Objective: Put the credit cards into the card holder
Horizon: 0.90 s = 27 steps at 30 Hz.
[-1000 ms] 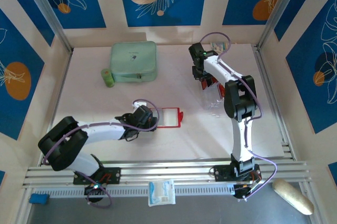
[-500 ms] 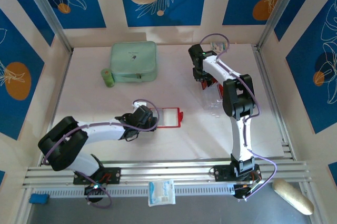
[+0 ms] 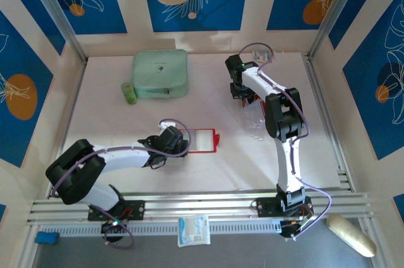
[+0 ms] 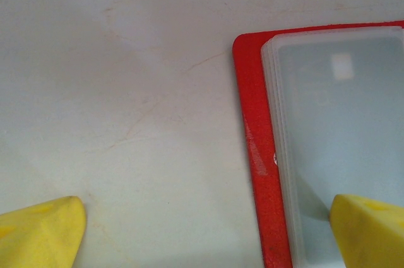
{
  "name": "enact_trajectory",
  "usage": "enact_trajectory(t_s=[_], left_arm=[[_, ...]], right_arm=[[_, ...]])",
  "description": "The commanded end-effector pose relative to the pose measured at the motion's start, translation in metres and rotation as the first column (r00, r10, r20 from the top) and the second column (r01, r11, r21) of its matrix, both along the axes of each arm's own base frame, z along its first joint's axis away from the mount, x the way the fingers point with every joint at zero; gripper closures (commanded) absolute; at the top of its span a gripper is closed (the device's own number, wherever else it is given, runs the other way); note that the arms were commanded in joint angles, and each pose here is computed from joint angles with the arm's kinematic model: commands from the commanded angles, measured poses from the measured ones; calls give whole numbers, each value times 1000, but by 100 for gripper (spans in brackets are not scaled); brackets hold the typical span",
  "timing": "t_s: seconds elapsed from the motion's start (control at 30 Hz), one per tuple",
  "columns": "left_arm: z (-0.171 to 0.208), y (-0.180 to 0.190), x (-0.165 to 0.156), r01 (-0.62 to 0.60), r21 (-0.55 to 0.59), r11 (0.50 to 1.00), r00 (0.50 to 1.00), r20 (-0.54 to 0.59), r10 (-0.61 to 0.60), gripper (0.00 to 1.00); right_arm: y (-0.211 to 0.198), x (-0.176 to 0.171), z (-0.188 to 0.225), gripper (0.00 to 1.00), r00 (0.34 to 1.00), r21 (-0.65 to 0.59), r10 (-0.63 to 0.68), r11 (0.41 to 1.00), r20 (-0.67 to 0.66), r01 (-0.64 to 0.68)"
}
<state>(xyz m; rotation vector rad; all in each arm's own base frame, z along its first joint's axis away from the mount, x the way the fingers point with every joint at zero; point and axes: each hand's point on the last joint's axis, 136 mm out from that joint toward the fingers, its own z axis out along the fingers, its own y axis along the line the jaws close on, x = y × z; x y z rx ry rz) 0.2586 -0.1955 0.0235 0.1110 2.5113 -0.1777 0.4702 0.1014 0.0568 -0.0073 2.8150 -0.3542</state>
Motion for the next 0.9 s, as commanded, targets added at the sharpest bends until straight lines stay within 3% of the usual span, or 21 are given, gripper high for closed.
enact_trajectory(t_s=[0.0,0.7,0.87], left_arm=[[-5,12,-3,-23,42,999,1000,-11,23,2],[-6,13,-4,-23,42,999,1000,-15,24,2],[-6,13,-4,-24,42,999,1000,-14,25,2]], right_arm=[[4,2,11,84,1000,38,13,999,11,-13],[6,5,18,84,1000,100,8,995,14,-9],[8,6,22,92,1000,123,5,992,18,-8]])
